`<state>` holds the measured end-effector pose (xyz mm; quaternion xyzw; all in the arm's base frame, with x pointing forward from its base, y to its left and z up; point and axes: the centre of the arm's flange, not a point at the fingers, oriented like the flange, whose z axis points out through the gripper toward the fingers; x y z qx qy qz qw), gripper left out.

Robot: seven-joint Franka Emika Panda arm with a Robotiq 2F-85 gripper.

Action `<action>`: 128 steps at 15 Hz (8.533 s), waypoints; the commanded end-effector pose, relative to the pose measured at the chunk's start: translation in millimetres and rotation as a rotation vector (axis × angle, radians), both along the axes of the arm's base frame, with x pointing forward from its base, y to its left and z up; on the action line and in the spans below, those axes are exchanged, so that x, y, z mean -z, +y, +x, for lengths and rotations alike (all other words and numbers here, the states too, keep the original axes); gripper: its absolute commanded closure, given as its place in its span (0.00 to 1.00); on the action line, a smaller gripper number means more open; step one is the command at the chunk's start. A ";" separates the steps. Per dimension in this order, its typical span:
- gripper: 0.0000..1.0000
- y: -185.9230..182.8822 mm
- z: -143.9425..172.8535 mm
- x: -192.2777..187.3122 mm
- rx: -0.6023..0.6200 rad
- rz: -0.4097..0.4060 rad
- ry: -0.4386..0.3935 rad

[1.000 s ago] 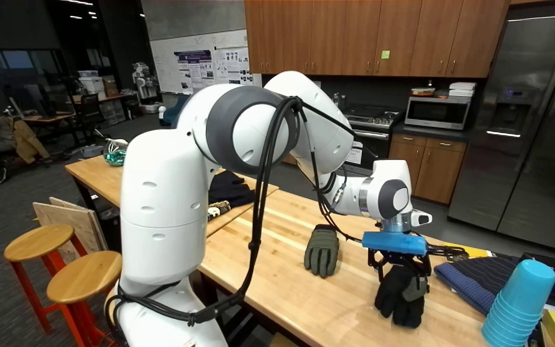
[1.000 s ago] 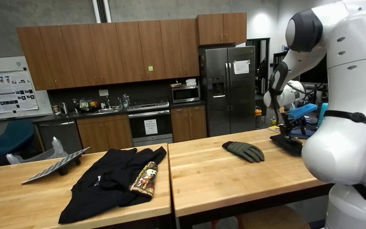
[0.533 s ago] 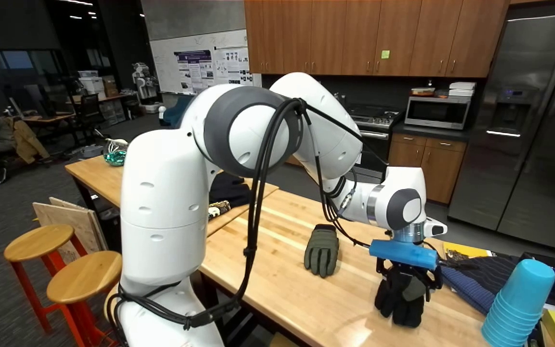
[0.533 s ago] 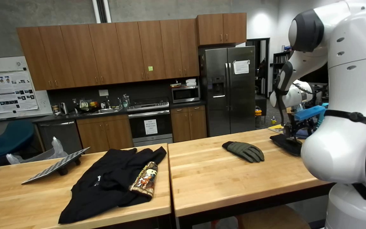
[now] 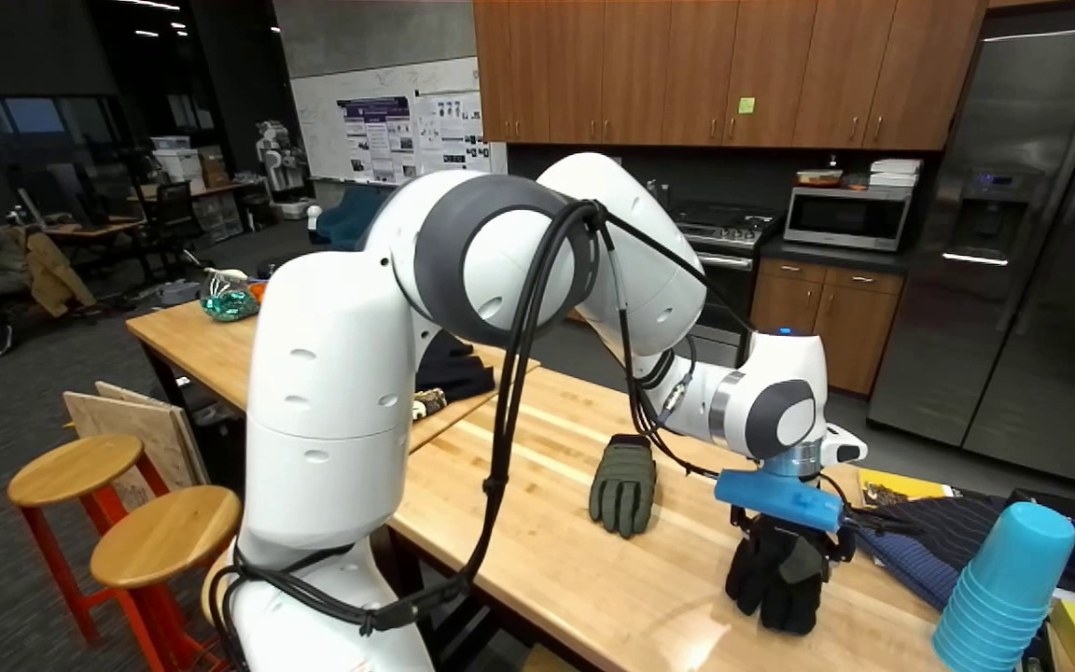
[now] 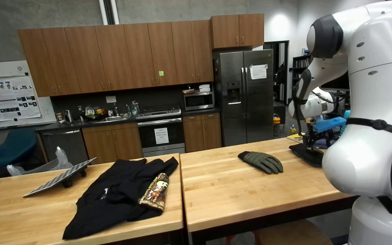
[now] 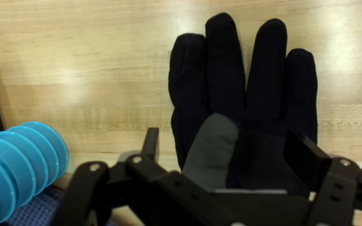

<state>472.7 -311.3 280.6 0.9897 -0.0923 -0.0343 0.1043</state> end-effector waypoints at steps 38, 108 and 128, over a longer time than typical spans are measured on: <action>0.98 50.0 27.0 -139.9 -0.292 -0.186 -0.238; 0.94 137.2 -84.2 -181.3 -0.600 0.094 -0.838; 0.98 189.9 16.3 -190.6 -0.690 0.053 -0.910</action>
